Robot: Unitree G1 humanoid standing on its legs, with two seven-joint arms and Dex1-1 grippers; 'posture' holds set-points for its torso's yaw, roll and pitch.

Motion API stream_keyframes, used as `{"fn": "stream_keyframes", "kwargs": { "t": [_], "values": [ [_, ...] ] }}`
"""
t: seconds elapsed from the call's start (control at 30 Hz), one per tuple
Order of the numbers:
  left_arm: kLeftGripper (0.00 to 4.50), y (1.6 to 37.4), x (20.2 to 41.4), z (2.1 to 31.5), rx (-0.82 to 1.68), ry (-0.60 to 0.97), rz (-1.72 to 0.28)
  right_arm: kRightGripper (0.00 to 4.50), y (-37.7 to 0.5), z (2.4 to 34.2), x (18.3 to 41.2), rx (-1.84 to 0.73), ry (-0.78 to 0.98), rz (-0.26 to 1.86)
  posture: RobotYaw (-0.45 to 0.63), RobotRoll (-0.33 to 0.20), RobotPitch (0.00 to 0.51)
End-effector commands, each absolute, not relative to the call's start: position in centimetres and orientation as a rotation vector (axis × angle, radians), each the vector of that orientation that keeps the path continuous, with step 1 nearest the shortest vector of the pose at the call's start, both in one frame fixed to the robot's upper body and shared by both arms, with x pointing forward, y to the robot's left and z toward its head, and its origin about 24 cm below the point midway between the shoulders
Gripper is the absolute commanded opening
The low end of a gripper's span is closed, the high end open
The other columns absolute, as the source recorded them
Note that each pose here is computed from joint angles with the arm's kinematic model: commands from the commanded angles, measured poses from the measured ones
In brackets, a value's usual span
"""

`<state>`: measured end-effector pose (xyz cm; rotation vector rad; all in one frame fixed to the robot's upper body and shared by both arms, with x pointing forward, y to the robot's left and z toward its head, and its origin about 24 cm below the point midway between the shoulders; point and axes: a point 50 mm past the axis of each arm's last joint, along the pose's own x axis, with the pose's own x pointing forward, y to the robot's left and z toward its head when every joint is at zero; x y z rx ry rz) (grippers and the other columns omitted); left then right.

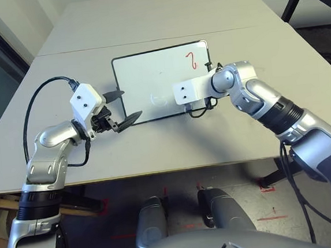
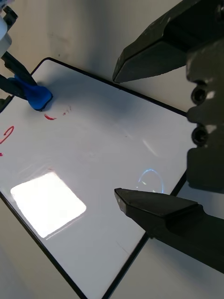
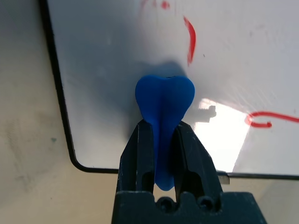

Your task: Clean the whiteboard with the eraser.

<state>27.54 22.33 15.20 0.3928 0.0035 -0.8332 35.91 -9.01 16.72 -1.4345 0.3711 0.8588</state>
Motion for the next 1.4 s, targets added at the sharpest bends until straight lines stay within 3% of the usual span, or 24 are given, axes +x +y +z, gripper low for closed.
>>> {"fn": "stream_keyframes", "kwargs": {
  "t": [0.03,0.37,1.03,1.4],
  "values": [
    [4.5,22.2,27.7,14.6,0.397,0.029,-0.849,0.34,-10.9,17.0,36.9,-1.429,0.428,0.766,-0.08,0.0,0.088],
    [4.5,22.2,27.6,14.5,0.397,0.031,-0.848,0.34,-10.7,17.3,37.3,-1.438,0.415,0.77,-0.08,0.0,0.093],
    [4.5,22.6,27.1,14.4,0.389,0.035,-0.824,0.34,-2.8,17.5,36.2,-1.457,0.262,0.981,-0.04,0.0,0.1],
    [4.5,22.4,27.0,14.4,0.386,0.034,-0.826,0.34,-6.8,16.5,37.3,-1.482,0.368,0.884,-0.05,0.0,0.1]
  ]
}}
